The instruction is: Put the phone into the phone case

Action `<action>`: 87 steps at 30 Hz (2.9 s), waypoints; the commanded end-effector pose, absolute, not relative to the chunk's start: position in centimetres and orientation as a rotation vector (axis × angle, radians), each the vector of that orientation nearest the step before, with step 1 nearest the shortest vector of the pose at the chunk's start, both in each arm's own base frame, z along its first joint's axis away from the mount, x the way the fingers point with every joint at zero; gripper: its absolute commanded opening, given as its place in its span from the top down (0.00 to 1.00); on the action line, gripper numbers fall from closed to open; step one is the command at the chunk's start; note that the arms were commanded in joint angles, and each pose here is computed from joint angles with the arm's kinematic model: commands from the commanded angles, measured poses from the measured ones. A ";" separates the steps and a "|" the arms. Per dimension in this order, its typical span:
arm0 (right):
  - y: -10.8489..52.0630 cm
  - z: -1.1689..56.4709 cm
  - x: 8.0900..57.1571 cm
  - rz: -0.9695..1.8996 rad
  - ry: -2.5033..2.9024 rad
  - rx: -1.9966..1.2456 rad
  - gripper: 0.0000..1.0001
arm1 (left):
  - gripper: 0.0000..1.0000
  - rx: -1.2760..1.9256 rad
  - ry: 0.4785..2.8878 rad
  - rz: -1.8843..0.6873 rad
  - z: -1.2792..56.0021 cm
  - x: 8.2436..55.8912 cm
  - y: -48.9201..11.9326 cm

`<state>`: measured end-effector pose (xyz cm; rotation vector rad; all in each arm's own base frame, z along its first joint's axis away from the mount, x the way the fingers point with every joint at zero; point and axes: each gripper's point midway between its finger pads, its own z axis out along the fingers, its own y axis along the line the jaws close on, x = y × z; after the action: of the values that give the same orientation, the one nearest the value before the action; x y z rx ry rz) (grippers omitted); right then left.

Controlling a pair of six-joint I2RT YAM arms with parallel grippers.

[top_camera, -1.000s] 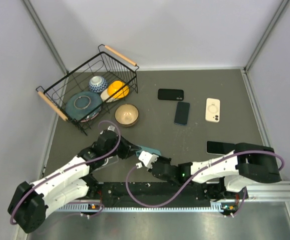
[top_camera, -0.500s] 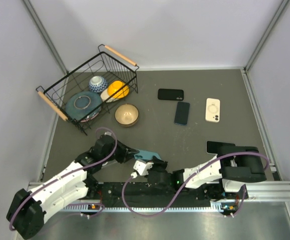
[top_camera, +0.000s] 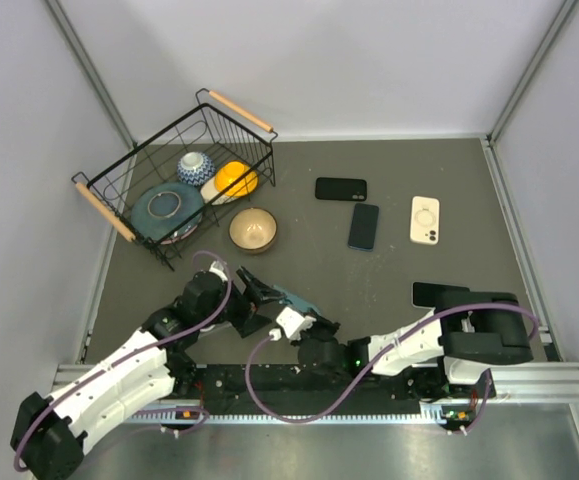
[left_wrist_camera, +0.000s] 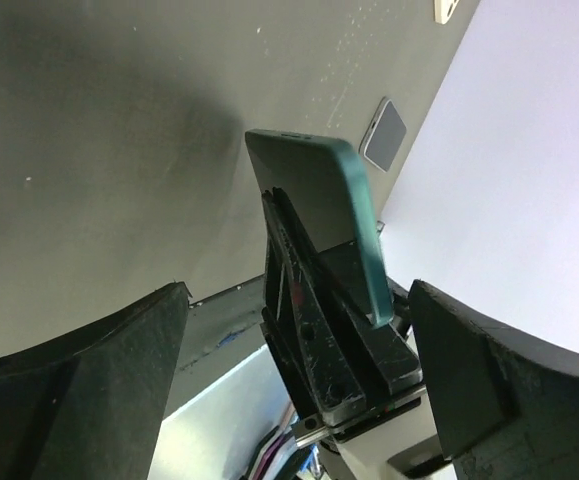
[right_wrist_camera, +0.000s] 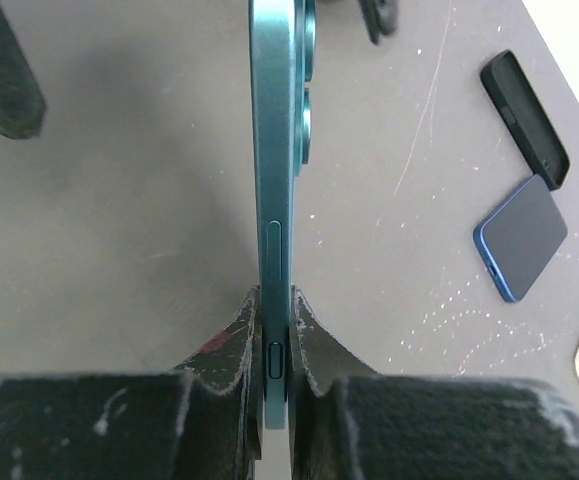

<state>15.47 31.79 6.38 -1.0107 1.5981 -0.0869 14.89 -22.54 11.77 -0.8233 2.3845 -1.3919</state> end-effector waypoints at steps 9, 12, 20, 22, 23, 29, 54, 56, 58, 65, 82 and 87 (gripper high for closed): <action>28.6 8.5 18.0 0.023 1.782 -0.652 1.00 | 0.07 -0.991 2.210 -0.810 15.2 18.5 -15.0; 27.7 9.1 18.2 0.104 1.813 -0.592 1.00 | 0.11 -1.130 2.151 -0.626 15.0 18.3 -11.6; 25.6 11.0 18.1 0.194 1.835 -0.479 1.00 | 0.24 -1.276 2.120 -0.332 12.2 16.9 -7.0; 25.3 11.0 18.1 0.212 1.839 -0.455 1.00 | 0.28 -1.300 2.125 -0.308 11.3 17.2 -6.7; 25.2 11.2 18.0 0.226 1.838 -0.445 1.00 | 0.29 -1.321 2.150 -0.270 10.3 16.9 -6.4; 24.4 11.0 17.8 0.223 1.852 -0.422 1.00 | 0.41 -1.588 2.247 -0.030 5.4 14.4 -4.3; 26.3 11.9 17.9 0.265 1.800 -0.502 1.00 | 0.39 -2.000 2.089 0.066 2.7 11.6 -3.8; 26.5 12.1 17.7 0.281 1.802 -0.506 1.00 | 0.40 -2.010 2.099 0.093 2.2 11.4 -3.8; 26.3 11.9 17.6 0.287 1.808 -0.508 1.00 | 0.45 -2.028 2.119 0.115 1.8 11.1 -4.0; 26.2 12.8 17.8 0.286 1.791 -0.491 1.00 | 0.58 -2.053 2.063 0.147 1.8 11.6 -3.6; 25.8 16.3 16.5 0.380 1.849 -0.506 1.00 | 1.00 -1.374 2.444 0.072 3.8 15.7 -7.1; 25.4 17.6 15.2 0.451 1.897 -0.539 1.00 | 1.00 -0.973 2.506 -0.209 5.4 18.0 -11.3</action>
<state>15.92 25.14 14.52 -0.5784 1.8737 0.3436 14.89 -8.28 3.37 -1.3187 2.5006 0.0152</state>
